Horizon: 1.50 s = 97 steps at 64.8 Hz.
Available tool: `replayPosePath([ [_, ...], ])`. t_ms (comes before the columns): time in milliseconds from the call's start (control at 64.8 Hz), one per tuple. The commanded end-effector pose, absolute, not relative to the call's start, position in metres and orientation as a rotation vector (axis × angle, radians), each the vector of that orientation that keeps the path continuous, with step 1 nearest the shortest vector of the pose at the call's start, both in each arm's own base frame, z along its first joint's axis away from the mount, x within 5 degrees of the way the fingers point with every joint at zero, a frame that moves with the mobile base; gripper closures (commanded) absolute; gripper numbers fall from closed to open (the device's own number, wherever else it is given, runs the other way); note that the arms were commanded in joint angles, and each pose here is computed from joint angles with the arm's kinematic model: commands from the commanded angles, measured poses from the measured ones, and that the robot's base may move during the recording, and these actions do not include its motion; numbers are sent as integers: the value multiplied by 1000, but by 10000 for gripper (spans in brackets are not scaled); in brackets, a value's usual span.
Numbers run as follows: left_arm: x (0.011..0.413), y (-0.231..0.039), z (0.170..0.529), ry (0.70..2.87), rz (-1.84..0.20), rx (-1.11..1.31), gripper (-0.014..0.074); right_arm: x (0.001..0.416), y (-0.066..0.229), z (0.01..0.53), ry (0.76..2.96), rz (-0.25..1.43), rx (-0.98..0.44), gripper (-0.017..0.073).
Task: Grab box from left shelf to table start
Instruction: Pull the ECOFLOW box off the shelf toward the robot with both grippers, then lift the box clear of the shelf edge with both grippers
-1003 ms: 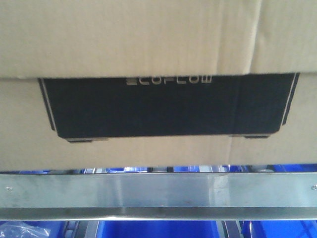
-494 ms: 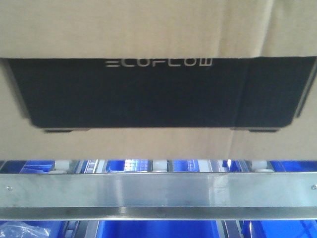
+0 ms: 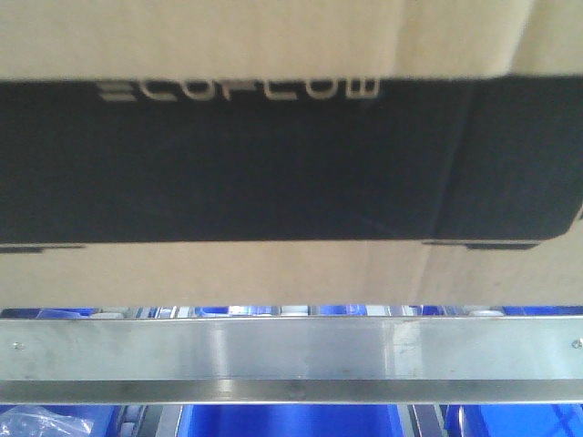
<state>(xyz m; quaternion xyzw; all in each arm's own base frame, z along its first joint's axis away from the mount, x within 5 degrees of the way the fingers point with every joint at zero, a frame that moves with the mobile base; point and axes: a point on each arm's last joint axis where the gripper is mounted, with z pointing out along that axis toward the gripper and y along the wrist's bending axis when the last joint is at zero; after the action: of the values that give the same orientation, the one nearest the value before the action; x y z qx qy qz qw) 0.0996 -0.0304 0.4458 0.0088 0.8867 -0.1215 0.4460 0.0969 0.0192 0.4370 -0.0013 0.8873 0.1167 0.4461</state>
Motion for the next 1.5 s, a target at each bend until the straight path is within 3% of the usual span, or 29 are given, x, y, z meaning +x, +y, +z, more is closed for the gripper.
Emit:
replayPosePath([
  [0, 89, -29, 469, 2008, -387, 16, 690, 93, 15, 453, 2068, 226, -1, 504],
  [741, 56, -19, 476, 1926, -421, 40, 689, 54, 15, 457, 2001, 222, -17, 504],
  [1481, 30, -11, 477, 1879, -457, 43, 689, 51, 14, 458, 1993, 203, -17, 504],
])
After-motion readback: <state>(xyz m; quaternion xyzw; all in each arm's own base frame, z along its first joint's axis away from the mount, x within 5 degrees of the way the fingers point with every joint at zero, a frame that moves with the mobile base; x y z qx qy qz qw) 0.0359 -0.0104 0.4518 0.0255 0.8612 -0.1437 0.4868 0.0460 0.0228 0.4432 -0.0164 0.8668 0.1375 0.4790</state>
